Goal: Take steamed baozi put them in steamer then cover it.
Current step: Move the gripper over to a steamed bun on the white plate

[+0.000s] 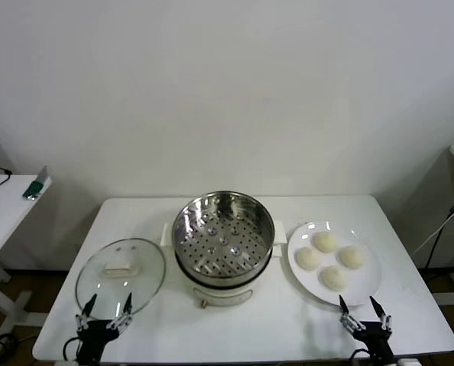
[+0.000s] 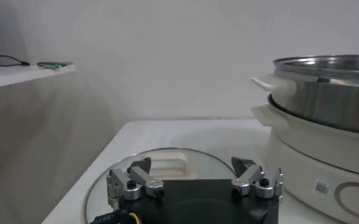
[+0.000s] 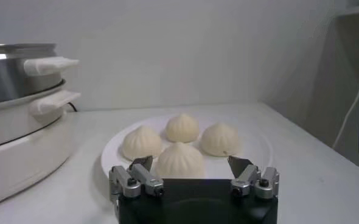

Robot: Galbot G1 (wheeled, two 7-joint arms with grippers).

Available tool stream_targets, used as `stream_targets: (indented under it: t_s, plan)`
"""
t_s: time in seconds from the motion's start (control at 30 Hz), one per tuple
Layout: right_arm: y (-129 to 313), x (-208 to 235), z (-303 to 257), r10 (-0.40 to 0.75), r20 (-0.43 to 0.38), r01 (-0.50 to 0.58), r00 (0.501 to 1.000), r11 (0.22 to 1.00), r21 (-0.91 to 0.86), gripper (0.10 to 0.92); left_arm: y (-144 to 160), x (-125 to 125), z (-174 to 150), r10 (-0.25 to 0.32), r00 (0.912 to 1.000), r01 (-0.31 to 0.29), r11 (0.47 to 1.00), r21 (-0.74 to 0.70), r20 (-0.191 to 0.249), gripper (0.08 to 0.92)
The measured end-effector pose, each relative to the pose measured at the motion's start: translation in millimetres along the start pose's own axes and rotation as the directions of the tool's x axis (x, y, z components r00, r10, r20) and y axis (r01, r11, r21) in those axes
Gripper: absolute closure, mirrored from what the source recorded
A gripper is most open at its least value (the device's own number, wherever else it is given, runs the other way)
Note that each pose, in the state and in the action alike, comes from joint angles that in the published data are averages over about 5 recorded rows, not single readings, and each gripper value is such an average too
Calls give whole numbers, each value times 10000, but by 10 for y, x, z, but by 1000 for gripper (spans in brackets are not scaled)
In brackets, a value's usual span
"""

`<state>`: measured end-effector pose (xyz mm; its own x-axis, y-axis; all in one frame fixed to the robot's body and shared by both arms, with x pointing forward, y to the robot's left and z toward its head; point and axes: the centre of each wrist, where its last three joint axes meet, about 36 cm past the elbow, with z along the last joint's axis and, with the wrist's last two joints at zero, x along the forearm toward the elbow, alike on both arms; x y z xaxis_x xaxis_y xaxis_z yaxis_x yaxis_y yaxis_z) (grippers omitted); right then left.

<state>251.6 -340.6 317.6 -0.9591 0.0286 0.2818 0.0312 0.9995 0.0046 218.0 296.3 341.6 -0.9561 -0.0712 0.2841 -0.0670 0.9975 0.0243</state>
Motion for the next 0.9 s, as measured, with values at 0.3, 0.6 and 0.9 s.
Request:
stream_targets:
  t_s: [0.3,0.6,0.9]
  plan:
    - [-206,-627,-710,-4,-183,29,9998,9903,1392,200,-28,-34,6,77,10000,-77,10000,60,56,177]
    - [-466,-1584,-1693,-1813,-1284,2202,9750,8647,4515,200,-15,-97,-15,211,9996,-211,9998,36,172,177]
    - [-655,-2317,-2538,-3540,-4043,5344,8433,4729,7005,200,4,-135,-26,318,9992,-319,9995,32,235,177]
